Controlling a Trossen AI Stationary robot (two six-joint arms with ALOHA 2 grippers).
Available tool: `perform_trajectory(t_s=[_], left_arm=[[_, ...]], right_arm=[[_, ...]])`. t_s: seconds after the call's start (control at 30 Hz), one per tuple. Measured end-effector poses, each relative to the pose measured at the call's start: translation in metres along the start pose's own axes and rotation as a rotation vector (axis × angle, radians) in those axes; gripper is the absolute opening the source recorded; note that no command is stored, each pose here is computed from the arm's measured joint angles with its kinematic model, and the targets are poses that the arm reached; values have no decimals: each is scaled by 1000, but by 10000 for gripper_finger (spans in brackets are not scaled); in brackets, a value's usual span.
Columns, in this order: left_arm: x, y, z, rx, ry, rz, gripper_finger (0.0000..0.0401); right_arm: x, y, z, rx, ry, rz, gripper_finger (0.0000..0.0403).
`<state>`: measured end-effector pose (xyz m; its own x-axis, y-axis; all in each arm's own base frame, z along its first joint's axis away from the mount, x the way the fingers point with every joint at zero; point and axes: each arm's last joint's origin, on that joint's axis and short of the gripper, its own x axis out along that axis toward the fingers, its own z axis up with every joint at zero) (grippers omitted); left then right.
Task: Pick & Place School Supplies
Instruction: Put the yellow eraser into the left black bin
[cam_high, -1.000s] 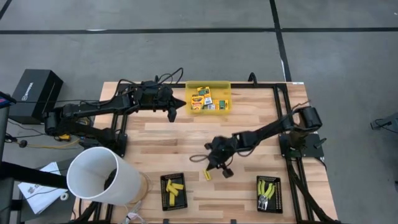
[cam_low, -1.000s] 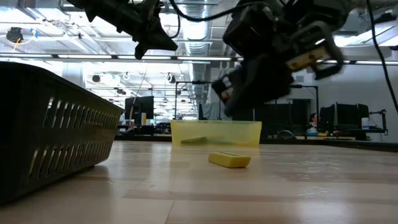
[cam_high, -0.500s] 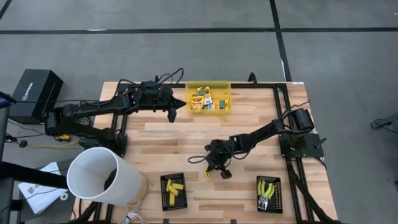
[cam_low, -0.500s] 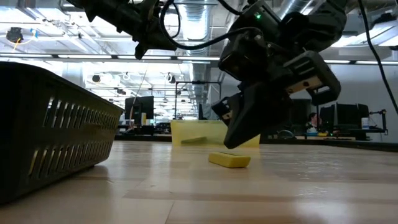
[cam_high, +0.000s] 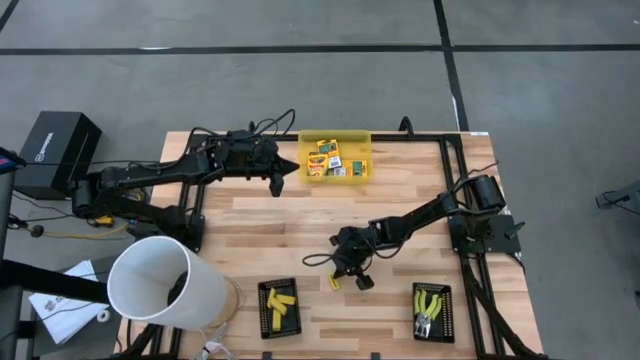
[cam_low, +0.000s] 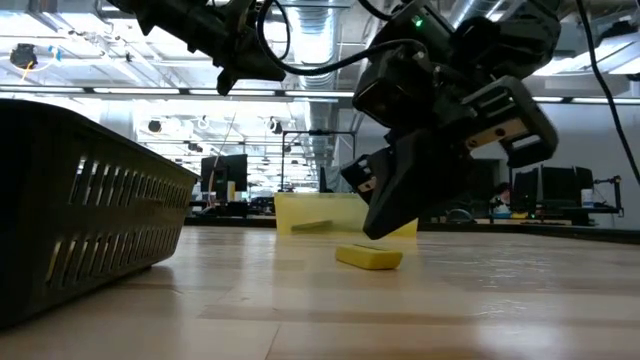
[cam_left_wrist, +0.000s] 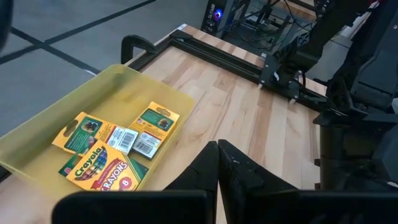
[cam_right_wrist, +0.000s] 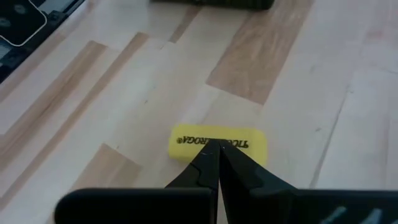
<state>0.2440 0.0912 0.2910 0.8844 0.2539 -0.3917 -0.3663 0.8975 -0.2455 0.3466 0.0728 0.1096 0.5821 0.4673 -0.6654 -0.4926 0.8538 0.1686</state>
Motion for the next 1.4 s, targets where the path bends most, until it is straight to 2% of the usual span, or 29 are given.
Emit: perform_trajectory(t_s=[0.3, 1.0, 1.4], left_arm=[[0, 0, 0, -1, 2, -5, 0], [0, -1, 0, 17, 6, -23, 0], [0, -1, 0, 21, 6, -22, 0]], right_arm=[[13, -2, -9, 19, 15, 22, 0], [10, -8, -16, 62, 79, 28, 0], [1, -21, -26, 77, 137, 42, 0]])
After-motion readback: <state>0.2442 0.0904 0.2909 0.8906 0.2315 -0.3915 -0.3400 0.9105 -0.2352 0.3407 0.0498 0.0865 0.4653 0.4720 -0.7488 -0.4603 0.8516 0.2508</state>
